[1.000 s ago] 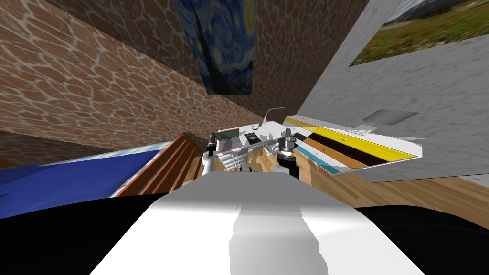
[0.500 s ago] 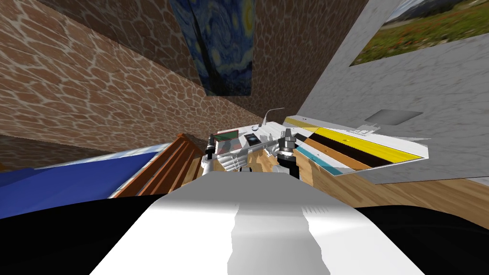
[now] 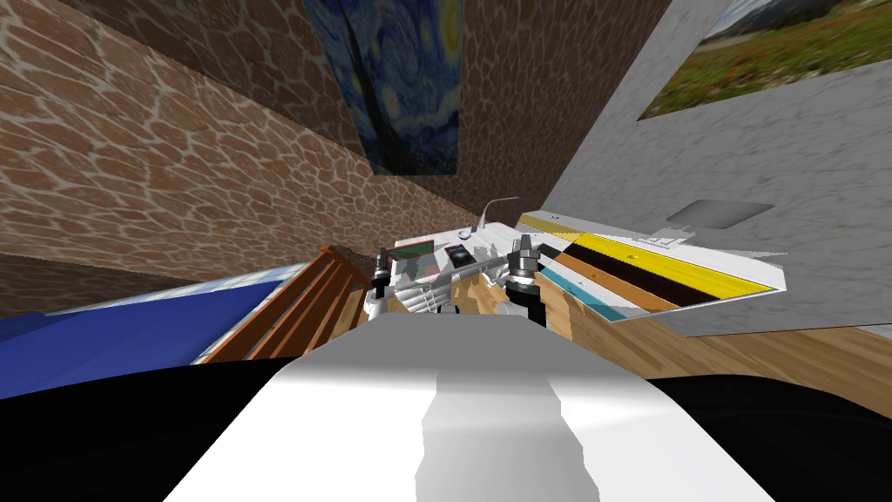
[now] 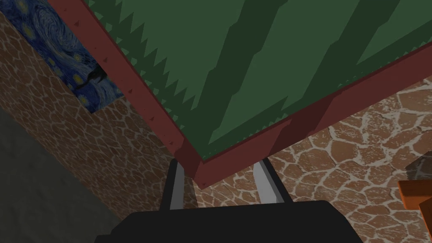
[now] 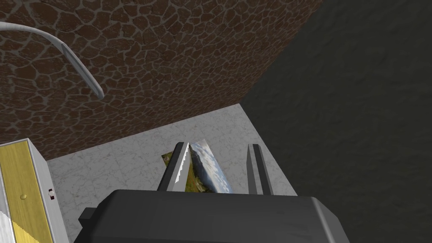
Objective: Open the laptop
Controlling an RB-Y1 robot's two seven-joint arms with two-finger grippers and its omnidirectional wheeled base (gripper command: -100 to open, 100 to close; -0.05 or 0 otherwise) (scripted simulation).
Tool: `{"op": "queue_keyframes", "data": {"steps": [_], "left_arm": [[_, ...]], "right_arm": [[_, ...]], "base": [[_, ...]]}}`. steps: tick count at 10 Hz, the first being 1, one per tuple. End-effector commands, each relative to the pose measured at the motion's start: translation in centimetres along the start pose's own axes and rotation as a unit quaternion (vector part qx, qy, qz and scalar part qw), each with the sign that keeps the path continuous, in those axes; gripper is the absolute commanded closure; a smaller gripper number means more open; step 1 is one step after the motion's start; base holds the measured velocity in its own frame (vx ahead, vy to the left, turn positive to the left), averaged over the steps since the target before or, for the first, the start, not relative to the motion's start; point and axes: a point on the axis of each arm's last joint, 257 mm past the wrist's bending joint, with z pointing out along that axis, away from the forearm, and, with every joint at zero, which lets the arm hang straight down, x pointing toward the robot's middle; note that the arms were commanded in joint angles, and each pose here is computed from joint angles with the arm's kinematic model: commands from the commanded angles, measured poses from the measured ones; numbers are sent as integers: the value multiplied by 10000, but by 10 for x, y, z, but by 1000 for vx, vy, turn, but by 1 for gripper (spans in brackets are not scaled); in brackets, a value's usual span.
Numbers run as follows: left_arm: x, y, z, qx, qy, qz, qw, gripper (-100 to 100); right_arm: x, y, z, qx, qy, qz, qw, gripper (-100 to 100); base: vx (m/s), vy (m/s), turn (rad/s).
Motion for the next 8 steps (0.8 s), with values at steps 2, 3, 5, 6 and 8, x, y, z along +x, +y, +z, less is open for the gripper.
{"op": "queue_keyframes", "data": {"steps": [2,3,5,6,8], "left_arm": [[-11,5,-30,114,-110,-1,9999,100],[-23,21,-56,-35,-210,18,9998,100],[-25,5,-57,262,-244,26,9994,100],[-25,5,-57,262,-244,26,9994,100],[-25,5,-57,262,-244,26,9994,100]], "right_arm": [[0,0,0,0,0,0,10000,0],[0,0,0,0,0,0,10000,0],[0,0,0,0,0,0,10000,0],[0,0,0,1,0,-1,10000,0],[0,0,0,0,0,0,10000,0]], "base": [[8,-11,32],[4,-5,14],[3,-4,12],[10,-13,38],[-5,6,-18]]}}
